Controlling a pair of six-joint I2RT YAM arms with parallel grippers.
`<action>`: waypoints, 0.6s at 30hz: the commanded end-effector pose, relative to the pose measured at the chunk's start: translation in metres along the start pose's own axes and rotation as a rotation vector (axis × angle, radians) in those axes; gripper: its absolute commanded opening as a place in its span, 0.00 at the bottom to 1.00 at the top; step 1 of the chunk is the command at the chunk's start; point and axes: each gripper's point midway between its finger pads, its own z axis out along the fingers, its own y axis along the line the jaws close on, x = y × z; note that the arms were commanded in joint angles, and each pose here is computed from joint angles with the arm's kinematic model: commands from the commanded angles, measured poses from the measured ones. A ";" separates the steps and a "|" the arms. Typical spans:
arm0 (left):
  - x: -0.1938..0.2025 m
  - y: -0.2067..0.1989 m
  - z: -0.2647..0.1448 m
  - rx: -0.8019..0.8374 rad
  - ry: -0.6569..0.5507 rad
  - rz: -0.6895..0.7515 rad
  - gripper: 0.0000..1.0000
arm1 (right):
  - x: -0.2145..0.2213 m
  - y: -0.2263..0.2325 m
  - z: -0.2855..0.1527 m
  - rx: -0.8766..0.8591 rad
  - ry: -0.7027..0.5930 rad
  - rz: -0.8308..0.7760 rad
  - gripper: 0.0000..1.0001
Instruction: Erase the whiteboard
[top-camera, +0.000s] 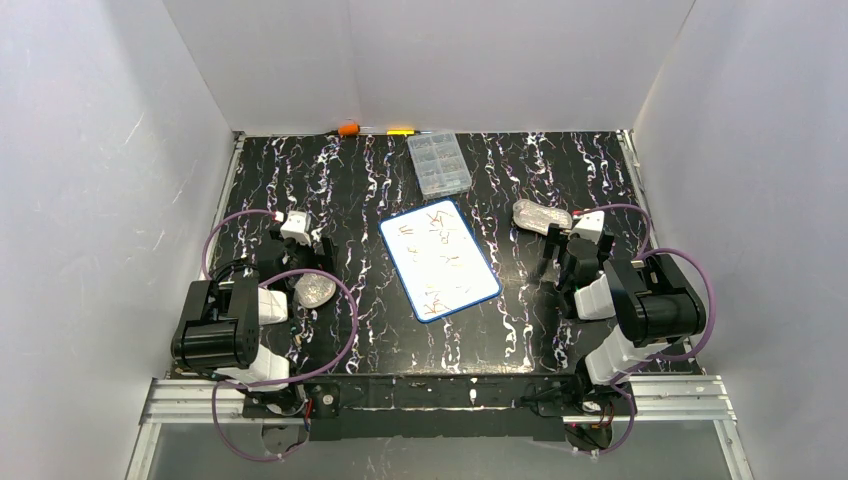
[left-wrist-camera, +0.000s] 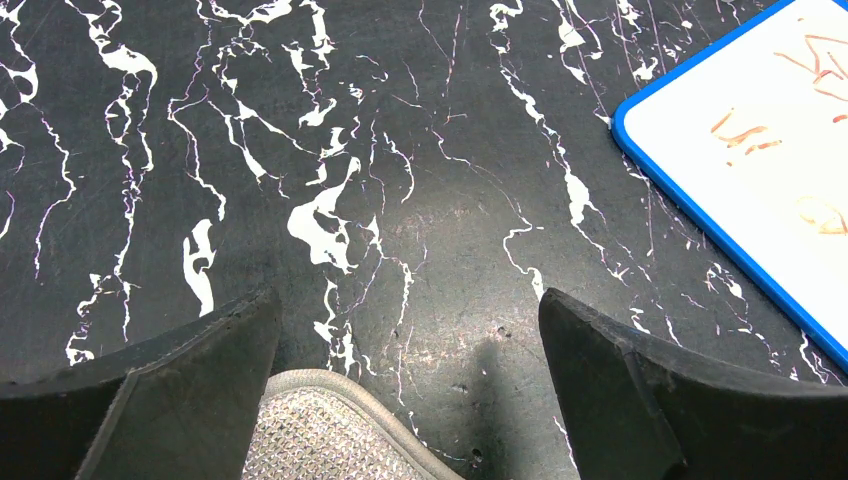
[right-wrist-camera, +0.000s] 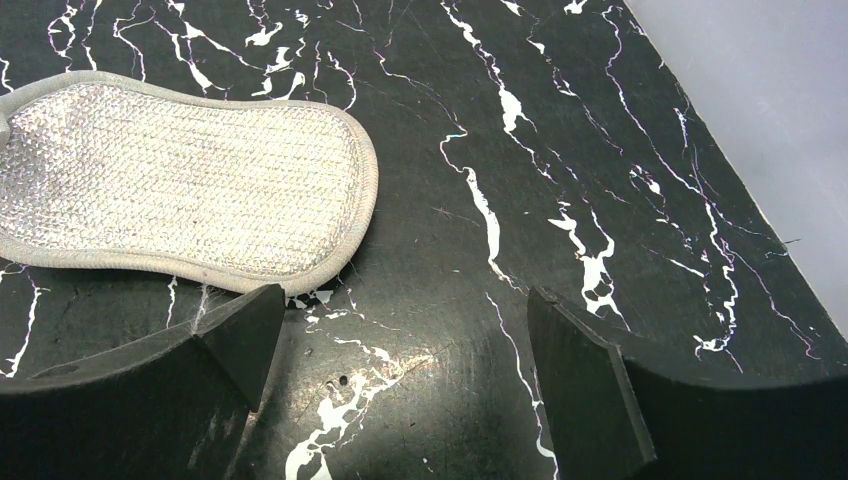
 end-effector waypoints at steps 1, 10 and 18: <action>-0.009 0.003 -0.001 -0.009 -0.030 0.018 0.99 | -0.015 -0.001 0.001 0.005 -0.054 0.025 1.00; -0.010 0.004 -0.001 -0.016 -0.033 0.013 0.99 | -0.021 -0.010 -0.001 0.054 -0.060 0.058 1.00; -0.067 0.019 -0.005 -0.049 0.191 -0.040 0.99 | -0.083 -0.047 -0.009 0.376 0.022 0.337 1.00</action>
